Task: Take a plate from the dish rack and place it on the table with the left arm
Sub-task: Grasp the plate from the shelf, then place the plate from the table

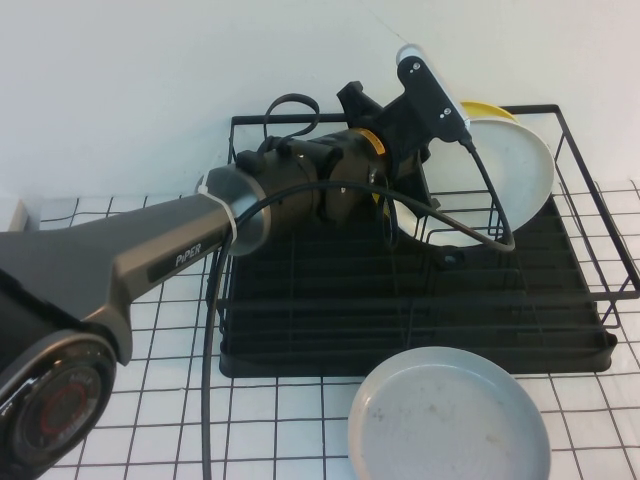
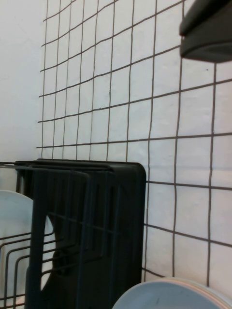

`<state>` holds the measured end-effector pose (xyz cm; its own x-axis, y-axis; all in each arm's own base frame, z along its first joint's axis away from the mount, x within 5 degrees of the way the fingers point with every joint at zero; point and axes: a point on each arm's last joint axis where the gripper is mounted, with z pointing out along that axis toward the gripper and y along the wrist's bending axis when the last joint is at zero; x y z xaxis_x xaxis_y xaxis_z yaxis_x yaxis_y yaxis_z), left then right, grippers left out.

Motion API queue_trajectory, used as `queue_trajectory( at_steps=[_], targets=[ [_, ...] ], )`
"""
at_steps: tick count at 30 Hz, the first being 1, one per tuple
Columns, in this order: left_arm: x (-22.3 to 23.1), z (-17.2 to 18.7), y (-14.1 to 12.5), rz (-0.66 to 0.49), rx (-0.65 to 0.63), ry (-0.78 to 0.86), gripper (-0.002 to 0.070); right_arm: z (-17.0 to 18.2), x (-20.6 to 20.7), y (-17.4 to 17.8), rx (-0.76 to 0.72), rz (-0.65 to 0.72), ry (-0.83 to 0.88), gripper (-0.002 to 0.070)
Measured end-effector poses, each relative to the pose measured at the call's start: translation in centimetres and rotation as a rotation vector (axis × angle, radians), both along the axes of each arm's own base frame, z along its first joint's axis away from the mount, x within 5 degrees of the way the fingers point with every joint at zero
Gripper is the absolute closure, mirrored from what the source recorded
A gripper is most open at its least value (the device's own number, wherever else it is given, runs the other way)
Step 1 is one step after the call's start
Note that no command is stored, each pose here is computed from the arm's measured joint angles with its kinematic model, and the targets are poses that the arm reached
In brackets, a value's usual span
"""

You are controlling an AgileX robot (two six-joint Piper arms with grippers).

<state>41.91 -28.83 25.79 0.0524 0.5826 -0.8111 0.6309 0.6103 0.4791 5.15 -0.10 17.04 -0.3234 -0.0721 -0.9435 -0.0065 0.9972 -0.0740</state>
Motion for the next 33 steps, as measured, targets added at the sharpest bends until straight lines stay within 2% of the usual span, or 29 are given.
queue_trajectory(
  at_steps=[6,19,27,30,33],
  targets=[
    [-0.2,0.7,0.1,-0.004,0.002,-0.005,0.0658,0.0,0.0,0.0,0.000,0.000,0.000,0.0679],
    [-3.1,9.0,2.0,-0.016,-0.062,-0.110,0.0665,0.0,0.0,0.0,0.000,0.000,0.000,0.0679],
    [-6.5,13.8,4.0,-0.029,-0.088,-0.044,0.0671,0.0,0.0,0.0,0.000,0.000,0.000,0.0679],
    [-8.3,15.7,5.1,-0.015,-0.144,0.033,0.0672,0.0,0.0,0.0,0.000,0.000,0.000,0.0679],
    [-10.1,17.0,6.1,-0.011,-0.147,0.119,0.0672,0.0,0.0,0.0,0.000,0.000,0.000,0.0679]
  ],
)
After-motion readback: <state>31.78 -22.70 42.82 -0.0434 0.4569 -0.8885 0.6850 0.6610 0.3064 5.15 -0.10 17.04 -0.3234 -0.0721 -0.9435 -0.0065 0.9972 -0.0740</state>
